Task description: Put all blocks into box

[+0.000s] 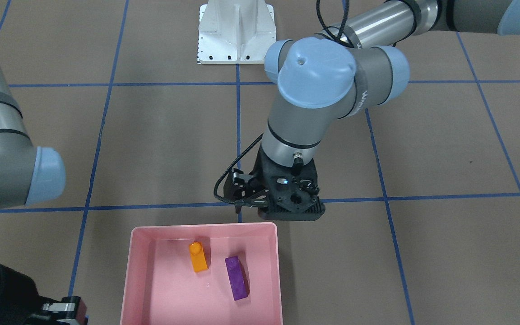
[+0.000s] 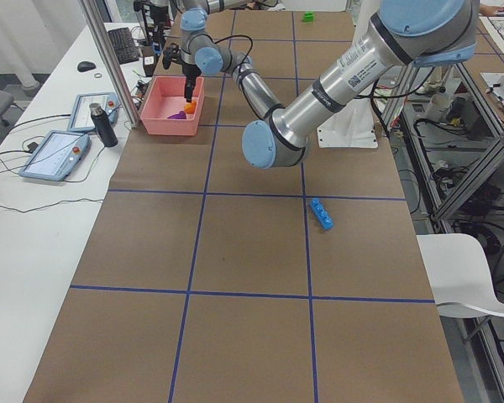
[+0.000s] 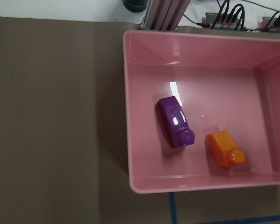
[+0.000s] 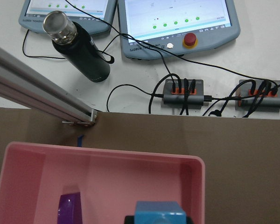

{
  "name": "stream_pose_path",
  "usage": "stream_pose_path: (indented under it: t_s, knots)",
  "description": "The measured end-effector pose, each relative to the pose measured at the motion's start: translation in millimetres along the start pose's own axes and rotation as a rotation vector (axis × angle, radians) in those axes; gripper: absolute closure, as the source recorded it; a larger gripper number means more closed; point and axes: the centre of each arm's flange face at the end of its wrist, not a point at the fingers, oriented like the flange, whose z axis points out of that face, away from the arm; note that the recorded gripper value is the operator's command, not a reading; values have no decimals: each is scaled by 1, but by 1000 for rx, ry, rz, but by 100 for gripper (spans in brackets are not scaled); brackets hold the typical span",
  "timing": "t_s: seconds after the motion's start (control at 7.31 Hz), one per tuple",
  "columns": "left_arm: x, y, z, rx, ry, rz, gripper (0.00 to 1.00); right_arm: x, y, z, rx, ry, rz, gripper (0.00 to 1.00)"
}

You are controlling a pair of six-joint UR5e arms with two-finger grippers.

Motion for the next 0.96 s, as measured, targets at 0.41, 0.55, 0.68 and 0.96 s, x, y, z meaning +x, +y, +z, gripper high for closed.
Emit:
stream_pose_path:
  t_s: [0.41, 0.55, 0.68, 0.96]
  knots:
    - [-78, 73, -13, -34, 0, 26, 1, -78, 48, 67, 115, 35, -94, 100]
    - [-96, 97, -18, -59, 9, 28, 0, -88, 62, 88, 144, 45, -97, 54]
    - [-107, 125, -20, -95, 19, 35, 1, -93, 72, 102, 158, 54, -92, 1]
    - [-125, 188, -9, -177, 13, 71, 1, -94, 80, 113, 162, 65, -79, 0]
